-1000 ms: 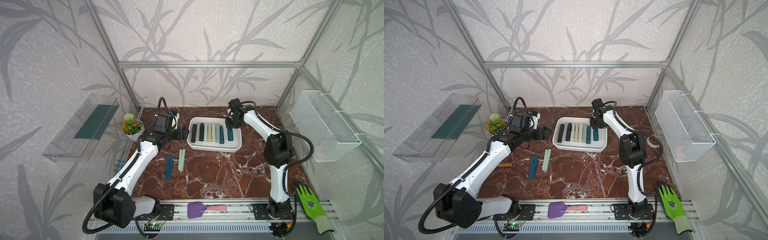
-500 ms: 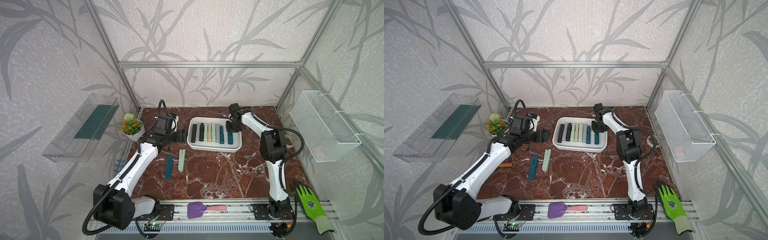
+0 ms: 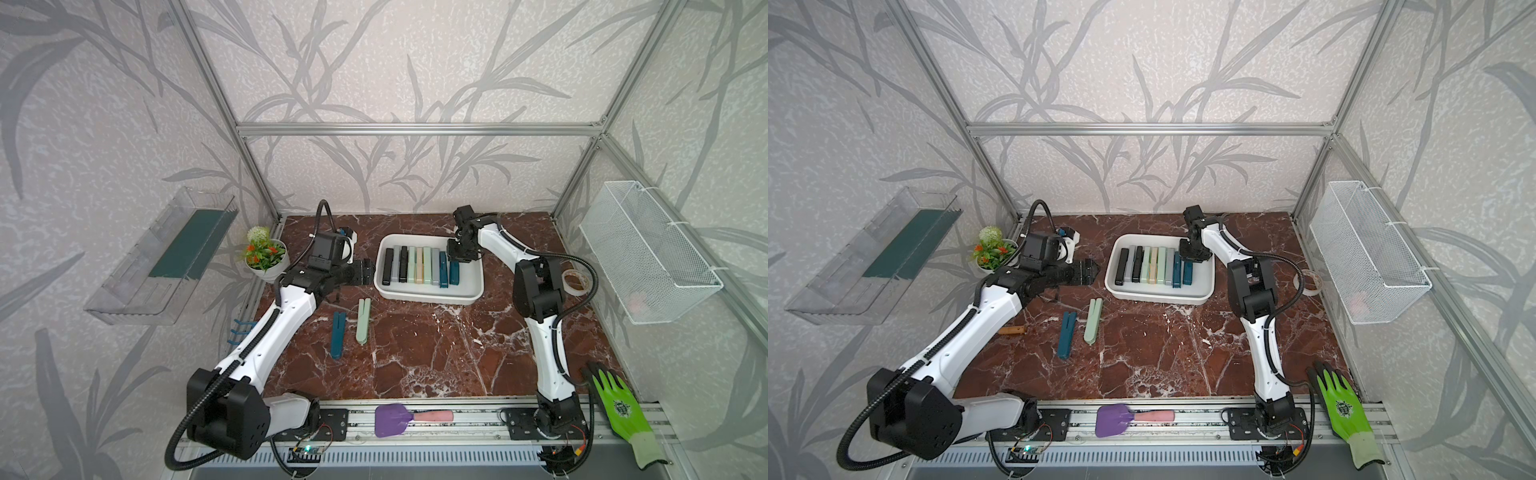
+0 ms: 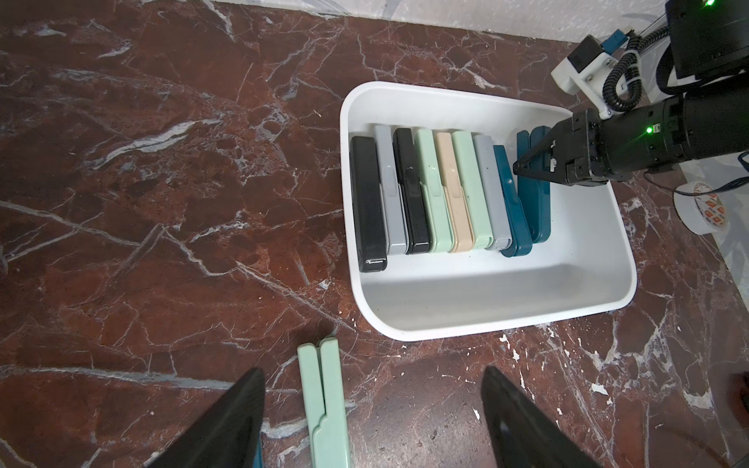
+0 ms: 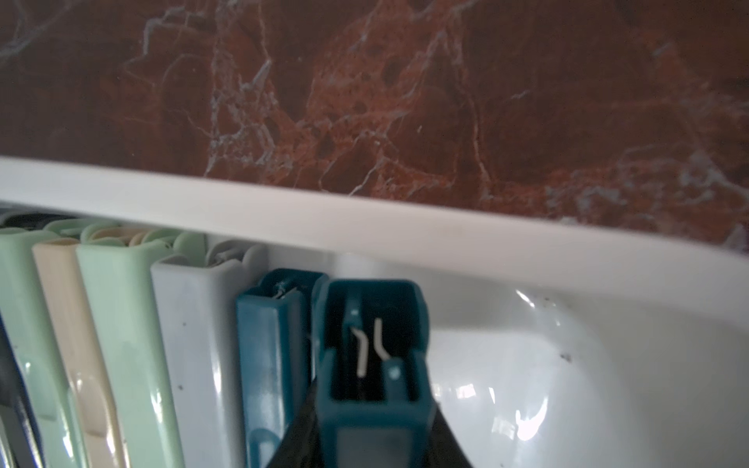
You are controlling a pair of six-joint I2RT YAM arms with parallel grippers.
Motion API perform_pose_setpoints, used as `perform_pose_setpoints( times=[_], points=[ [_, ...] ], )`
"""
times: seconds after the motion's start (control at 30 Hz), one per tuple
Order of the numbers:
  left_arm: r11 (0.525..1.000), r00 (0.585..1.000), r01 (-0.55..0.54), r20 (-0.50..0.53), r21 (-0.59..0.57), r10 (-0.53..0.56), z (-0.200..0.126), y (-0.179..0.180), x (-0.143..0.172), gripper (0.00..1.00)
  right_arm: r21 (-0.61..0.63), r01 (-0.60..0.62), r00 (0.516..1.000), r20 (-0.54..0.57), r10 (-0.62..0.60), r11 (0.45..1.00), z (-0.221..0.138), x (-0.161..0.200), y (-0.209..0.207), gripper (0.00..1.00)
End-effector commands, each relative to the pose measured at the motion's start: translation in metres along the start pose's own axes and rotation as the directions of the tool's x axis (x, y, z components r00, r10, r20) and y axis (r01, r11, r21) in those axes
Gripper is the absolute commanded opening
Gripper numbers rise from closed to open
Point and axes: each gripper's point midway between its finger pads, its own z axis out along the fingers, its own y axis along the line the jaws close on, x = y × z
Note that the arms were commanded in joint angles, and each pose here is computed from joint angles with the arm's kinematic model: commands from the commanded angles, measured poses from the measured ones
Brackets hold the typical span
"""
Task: Put the pruning pliers into the storage box
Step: Place the pruning pliers in the storage box.
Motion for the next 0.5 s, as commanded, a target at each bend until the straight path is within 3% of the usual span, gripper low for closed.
perform_pose_setpoints(
  times=[0.0, 0.47],
  points=[
    [1.000, 1.000, -0.014, 0.002, 0.013, 0.014, -0.0020, -0.0007, 0.0017, 0.83, 0.002, -0.021, 1.000, -0.021, 0.021, 1.000, 0.0117, 0.0015, -0.0030, 0.22],
    [0.999, 1.000, -0.017, -0.011, 0.039, 0.018, -0.0005, -0.0049, 0.0035, 0.82, -0.002, -0.025, 0.999, -0.026, 0.025, 1.000, 0.0177, -0.0026, -0.0006, 0.38]
  ],
)
